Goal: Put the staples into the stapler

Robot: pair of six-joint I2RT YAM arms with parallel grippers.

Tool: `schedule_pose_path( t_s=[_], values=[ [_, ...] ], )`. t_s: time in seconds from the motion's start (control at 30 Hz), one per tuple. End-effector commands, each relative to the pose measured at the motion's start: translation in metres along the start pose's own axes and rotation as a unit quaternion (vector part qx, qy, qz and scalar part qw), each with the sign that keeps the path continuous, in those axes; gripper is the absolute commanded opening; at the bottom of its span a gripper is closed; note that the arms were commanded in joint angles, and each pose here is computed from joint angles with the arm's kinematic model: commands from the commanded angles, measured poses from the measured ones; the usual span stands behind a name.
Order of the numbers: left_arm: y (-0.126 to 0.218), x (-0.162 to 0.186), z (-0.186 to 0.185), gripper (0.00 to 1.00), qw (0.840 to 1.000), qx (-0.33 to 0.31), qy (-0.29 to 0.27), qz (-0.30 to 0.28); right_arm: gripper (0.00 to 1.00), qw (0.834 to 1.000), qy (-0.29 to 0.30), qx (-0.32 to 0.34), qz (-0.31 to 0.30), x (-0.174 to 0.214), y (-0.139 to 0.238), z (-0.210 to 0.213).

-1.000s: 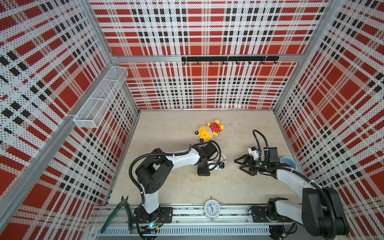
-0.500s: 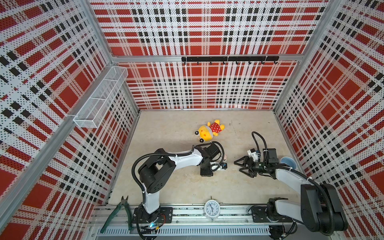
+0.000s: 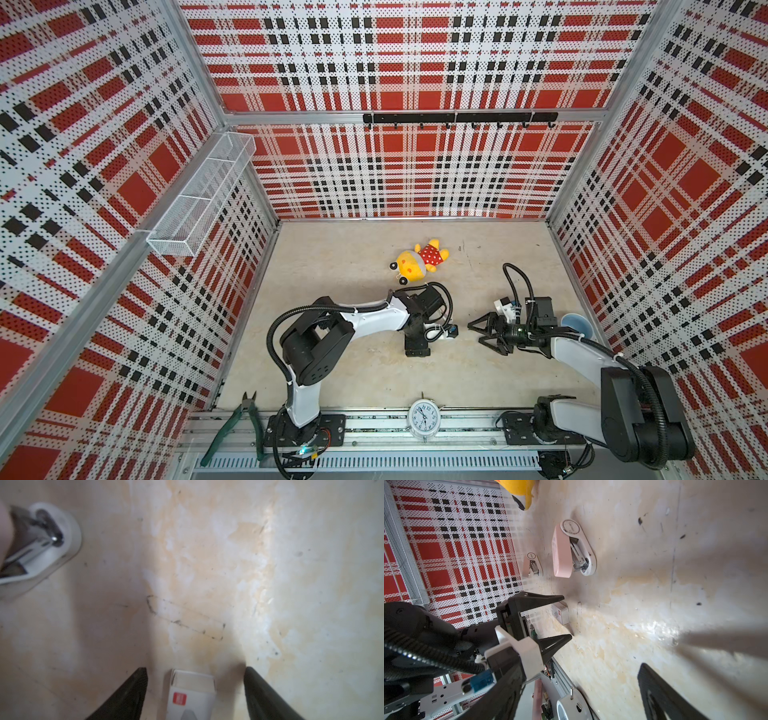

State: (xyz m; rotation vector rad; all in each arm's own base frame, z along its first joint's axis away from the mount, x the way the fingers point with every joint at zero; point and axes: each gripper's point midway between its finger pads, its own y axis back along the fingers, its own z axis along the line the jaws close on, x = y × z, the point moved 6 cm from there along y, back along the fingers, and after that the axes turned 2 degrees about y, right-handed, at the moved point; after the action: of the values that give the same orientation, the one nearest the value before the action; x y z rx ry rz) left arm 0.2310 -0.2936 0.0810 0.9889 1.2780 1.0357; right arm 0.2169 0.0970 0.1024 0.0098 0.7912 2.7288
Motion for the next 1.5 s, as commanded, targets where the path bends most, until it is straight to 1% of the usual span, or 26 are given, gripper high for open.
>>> schedule_pose_path(
  t_s=[0.0, 0.07, 0.17, 0.27, 0.37, 0.43, 0.53, 0.73, 0.8, 0.93, 1.03, 1.13, 1.23, 1.37, 1.47],
  values=[
    [0.029, 0.007, 0.022, 0.74, 1.000, -0.015, 0.009, -0.013, 0.89, 1.000, 0.013, 0.002, 0.002, 0.000, -0.002, -0.003],
    [0.032, 0.015, 0.027, 0.70, 1.000, -0.013, 0.013, -0.006, 0.89, 1.000, 0.011, 0.003, 0.003, 0.000, -0.003, -0.004],
    [0.032, 0.021, 0.027, 0.68, 1.000, -0.003, 0.011, -0.001, 0.89, 1.000, 0.009, 0.003, 0.003, 0.000, -0.004, -0.005],
    [0.028, 0.021, 0.016, 0.70, 1.000, 0.008, -0.009, 0.007, 0.89, 1.000, 0.009, 0.002, 0.003, -0.001, -0.004, -0.004],
    [0.021, 0.021, 0.004, 0.73, 0.999, 0.021, -0.023, 0.016, 0.89, 1.000, 0.008, 0.002, 0.003, -0.001, -0.004, -0.004],
    [0.014, 0.020, 0.002, 0.73, 0.999, 0.016, -0.023, 0.022, 0.89, 1.000, 0.008, 0.003, 0.003, -0.001, -0.004, -0.004],
    [0.007, 0.018, 0.006, 0.69, 1.000, 0.006, -0.012, 0.022, 0.89, 1.000, 0.006, 0.005, 0.005, 0.000, -0.004, -0.005],
    [0.006, 0.020, 0.008, 0.59, 1.000, 0.001, -0.005, 0.024, 0.89, 1.000, 0.007, 0.006, 0.004, 0.000, -0.004, -0.006],
    [0.005, 0.023, 0.008, 0.59, 1.000, -0.003, -0.003, 0.029, 0.89, 1.000, 0.009, 0.005, 0.004, 0.000, -0.004, -0.006],
    [0.002, 0.028, 0.010, 0.63, 0.999, -0.008, 0.003, 0.034, 0.89, 1.000, 0.009, 0.006, 0.004, 0.001, -0.004, -0.006],
    [-0.001, 0.029, 0.010, 0.62, 0.999, -0.007, 0.005, 0.038, 0.89, 1.000, 0.011, 0.005, 0.003, 0.000, -0.003, -0.005],
    [-0.003, 0.029, 0.010, 0.57, 0.999, -0.006, 0.006, 0.040, 0.89, 1.000, 0.012, 0.004, 0.001, 0.001, -0.003, -0.004],
    [-0.003, 0.029, 0.008, 0.50, 0.999, -0.005, 0.006, 0.040, 0.89, 1.000, 0.012, 0.005, 0.001, 0.001, -0.002, -0.003],
    [-0.003, 0.026, 0.003, 0.46, 0.999, -0.004, 0.001, 0.040, 0.89, 1.000, 0.013, 0.007, 0.001, 0.002, -0.002, -0.004],
    [-0.003, 0.022, -0.002, 0.46, 0.999, -0.001, -0.004, 0.037, 0.89, 1.000, 0.014, 0.006, 0.001, 0.001, -0.002, -0.004]
  ],
)
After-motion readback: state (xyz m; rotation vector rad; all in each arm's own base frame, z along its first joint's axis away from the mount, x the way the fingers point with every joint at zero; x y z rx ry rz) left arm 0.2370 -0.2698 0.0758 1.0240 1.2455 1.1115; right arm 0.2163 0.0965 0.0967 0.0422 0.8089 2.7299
